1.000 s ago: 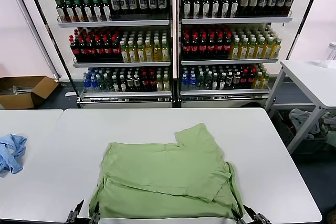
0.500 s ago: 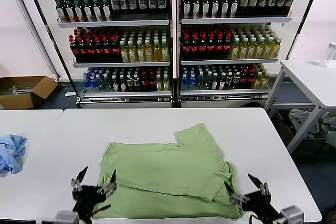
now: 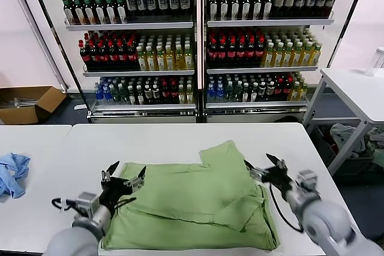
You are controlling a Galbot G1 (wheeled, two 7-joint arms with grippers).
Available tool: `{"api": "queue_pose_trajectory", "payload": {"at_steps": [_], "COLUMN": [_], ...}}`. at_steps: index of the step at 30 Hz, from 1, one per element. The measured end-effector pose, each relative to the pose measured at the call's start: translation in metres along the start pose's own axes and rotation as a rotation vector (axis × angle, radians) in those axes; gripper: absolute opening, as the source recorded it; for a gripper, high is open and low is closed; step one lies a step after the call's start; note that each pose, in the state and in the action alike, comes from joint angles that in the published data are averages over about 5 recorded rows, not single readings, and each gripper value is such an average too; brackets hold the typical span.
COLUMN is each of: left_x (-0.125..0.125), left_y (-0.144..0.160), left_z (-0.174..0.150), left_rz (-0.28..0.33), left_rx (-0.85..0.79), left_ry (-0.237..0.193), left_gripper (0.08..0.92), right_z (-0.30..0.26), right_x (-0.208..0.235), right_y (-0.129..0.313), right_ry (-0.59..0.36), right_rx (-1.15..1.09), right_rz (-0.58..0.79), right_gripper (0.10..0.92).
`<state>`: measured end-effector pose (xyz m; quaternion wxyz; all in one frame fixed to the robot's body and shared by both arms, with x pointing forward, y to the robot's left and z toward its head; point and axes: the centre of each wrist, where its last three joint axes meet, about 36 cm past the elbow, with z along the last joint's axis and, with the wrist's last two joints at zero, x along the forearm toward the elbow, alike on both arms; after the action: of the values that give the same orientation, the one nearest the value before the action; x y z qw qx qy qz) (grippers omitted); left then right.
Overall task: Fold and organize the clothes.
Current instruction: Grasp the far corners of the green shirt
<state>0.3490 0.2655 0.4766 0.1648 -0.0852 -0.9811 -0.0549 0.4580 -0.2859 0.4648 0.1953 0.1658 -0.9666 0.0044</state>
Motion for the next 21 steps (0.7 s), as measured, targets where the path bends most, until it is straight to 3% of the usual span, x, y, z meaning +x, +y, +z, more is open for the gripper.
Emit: {"api": "queue_pose_trajectory", "payload": {"at_steps": [10,21], "left_x": [-0.044,-0.074], "left_y": [0.033,0.050], "left_z": [-0.003,0.011], "left_rz": [0.033,0.024], "left_rx": [0.000,0.008], "left_ry": [0.099,0.185], "left_gripper": [0.823,0.823], "right_z": [-0.031,-0.034], "right_x": [-0.100,-0.140], "right_y": [0.009,0.013], "right_ry": [0.068,0.141], "right_rx": [0.034,0.081], "right_rz": [-0.039,-0.030], "right_gripper": [0.823,0.823]}}
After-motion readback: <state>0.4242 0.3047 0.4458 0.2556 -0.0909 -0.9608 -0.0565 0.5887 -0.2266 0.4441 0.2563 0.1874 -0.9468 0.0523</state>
